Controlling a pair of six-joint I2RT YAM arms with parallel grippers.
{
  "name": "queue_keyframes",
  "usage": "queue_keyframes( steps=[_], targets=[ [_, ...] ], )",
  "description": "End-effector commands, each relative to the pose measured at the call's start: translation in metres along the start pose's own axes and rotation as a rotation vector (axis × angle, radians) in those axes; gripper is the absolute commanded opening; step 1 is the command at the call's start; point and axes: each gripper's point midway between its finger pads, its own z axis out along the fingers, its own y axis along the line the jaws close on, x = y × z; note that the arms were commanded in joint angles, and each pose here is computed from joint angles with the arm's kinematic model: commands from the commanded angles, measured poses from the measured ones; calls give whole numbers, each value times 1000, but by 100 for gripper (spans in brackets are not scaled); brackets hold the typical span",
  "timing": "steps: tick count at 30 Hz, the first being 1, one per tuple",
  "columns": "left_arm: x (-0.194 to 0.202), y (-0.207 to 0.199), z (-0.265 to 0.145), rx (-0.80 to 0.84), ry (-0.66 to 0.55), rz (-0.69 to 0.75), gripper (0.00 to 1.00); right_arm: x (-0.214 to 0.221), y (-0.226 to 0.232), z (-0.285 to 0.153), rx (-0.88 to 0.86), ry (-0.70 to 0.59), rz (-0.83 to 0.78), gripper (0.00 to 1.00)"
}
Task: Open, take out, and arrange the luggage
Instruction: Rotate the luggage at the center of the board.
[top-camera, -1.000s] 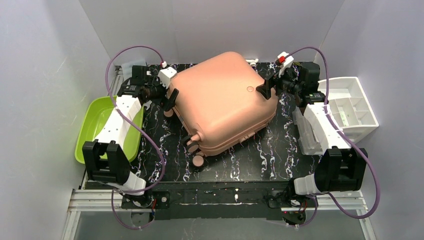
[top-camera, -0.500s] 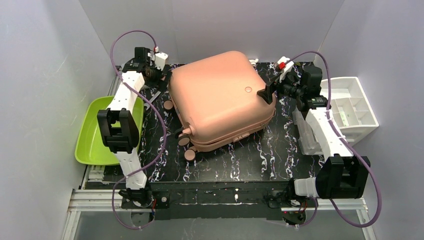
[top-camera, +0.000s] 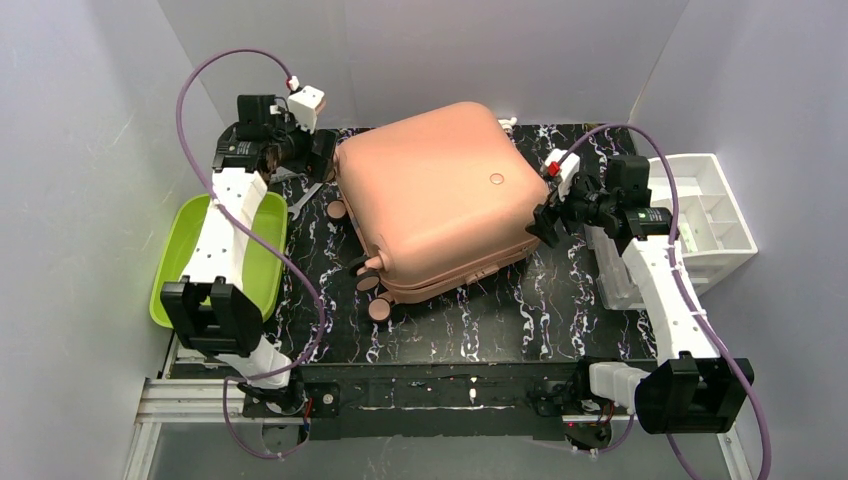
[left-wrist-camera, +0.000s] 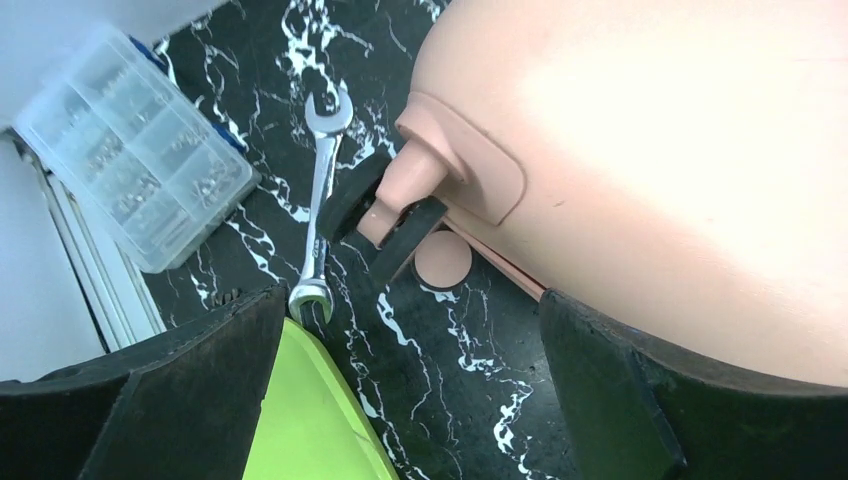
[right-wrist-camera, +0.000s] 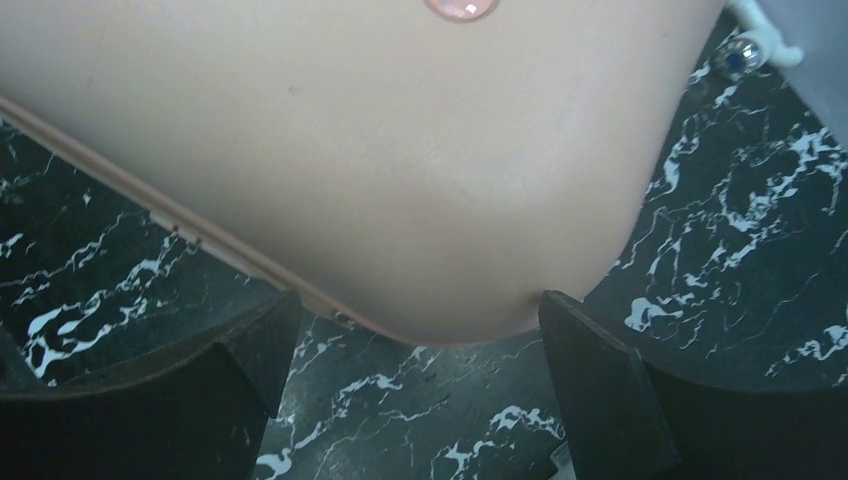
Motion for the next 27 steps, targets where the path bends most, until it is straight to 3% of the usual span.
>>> queue_keyframes(
  steps=[1,10,14,17,27],
  targets=[
    [6,-12,3,52,-7,-8,98,12,15,-8,-54,56,-19,98],
    [-7,-23,-18,73,-71,-33,98,29,19,39,-153,76,10,98],
    [-5,-31,-28,97,-79,-33,98,24,21,58,-175,98,-11,96],
    [4,-38,-38,110,-67,-19,98,11,24,63,-185,44,-25,97],
    [40,-76,-63,250,-20,13,98,-8,92,98,-425,22,-33,95]
  ],
)
